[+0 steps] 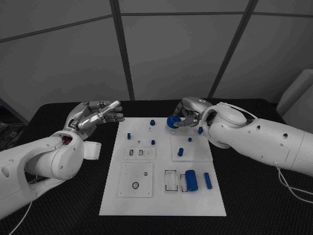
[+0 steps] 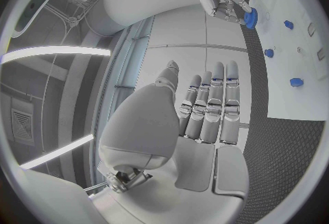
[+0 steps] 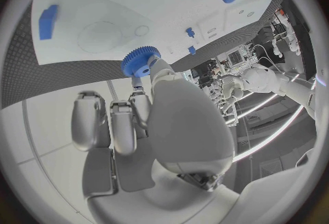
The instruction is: Assemble the parts on the task board
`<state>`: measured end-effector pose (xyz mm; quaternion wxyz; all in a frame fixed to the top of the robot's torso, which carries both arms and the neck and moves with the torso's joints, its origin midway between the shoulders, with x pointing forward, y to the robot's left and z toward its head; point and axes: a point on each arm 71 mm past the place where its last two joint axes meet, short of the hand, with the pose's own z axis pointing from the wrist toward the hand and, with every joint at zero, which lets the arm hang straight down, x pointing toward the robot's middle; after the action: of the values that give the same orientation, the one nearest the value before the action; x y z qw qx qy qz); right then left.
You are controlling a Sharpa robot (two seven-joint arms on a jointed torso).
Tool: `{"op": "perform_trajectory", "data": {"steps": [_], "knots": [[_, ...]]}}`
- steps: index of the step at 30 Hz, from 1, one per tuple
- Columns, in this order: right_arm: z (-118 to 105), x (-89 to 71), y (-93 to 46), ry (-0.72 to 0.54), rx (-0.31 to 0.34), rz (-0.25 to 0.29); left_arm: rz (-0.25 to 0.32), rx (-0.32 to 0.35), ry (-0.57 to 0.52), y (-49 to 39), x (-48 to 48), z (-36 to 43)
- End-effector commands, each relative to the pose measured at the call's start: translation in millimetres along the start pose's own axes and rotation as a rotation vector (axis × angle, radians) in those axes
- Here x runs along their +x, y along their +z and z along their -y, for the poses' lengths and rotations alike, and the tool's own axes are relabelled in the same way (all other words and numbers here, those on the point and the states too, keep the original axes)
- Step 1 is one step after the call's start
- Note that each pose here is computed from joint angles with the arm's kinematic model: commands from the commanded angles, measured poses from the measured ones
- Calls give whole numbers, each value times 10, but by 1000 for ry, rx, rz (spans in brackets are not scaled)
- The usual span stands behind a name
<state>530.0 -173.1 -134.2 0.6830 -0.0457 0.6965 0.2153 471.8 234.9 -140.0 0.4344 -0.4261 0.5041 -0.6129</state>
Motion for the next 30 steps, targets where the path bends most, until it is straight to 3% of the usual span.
{"op": "perform_trajectory", "data": {"steps": [1, 9, 16, 30], "knots": [[-195, -62, 13, -60, -64, 100, -14, 5, -5, 4, 14, 12], [-526, 48, 152, -90, -114, 113, -19, 4, -8, 18, 35, 4], [-694, 174, 225, -105, -136, 84, -22, 3, -9, 26, 42, -1], [-798, 406, 296, -139, -144, 15, -23, 3, -10, 33, 42, -4]]}}
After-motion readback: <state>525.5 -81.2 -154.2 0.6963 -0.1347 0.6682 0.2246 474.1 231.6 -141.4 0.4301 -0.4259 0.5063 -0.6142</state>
